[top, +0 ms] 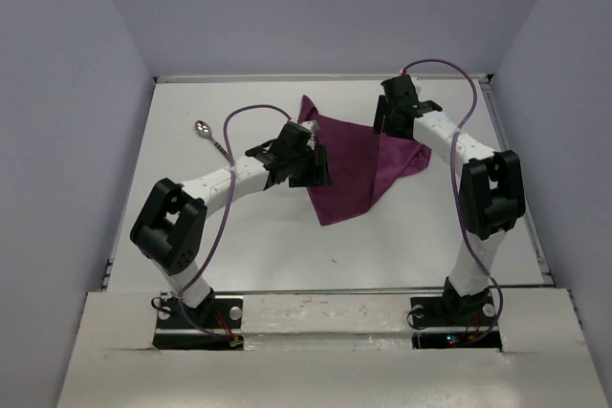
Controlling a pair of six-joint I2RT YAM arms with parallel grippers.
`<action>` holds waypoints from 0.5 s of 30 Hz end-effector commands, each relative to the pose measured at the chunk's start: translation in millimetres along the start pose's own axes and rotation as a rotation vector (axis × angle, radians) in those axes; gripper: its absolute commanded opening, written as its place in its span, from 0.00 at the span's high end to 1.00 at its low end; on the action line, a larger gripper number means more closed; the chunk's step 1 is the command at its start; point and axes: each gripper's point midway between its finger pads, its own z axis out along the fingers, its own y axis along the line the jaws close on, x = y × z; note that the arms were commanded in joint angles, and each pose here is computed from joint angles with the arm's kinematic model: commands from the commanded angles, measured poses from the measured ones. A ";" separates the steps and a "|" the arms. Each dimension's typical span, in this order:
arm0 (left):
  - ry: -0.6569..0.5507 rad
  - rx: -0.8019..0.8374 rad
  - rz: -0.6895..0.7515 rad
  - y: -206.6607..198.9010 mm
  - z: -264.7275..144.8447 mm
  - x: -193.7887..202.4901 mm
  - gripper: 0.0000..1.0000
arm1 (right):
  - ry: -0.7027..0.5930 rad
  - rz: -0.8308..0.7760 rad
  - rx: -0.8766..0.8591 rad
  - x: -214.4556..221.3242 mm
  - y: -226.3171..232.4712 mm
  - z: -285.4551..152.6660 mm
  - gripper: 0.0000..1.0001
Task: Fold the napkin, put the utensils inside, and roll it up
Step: Flatten out the napkin at the center of the board.
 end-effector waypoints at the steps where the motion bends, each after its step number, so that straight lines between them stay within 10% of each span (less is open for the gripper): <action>1: -0.016 0.121 0.012 -29.8 9.4 0.5 0.34 | -0.042 -0.013 0.034 -25.0 6.2 16.6 0.23; 15: 0.127 0.113 -0.085 2.0 65.6 26.7 0.39 | -0.007 -0.036 0.055 -21.6 36.2 95.1 0.39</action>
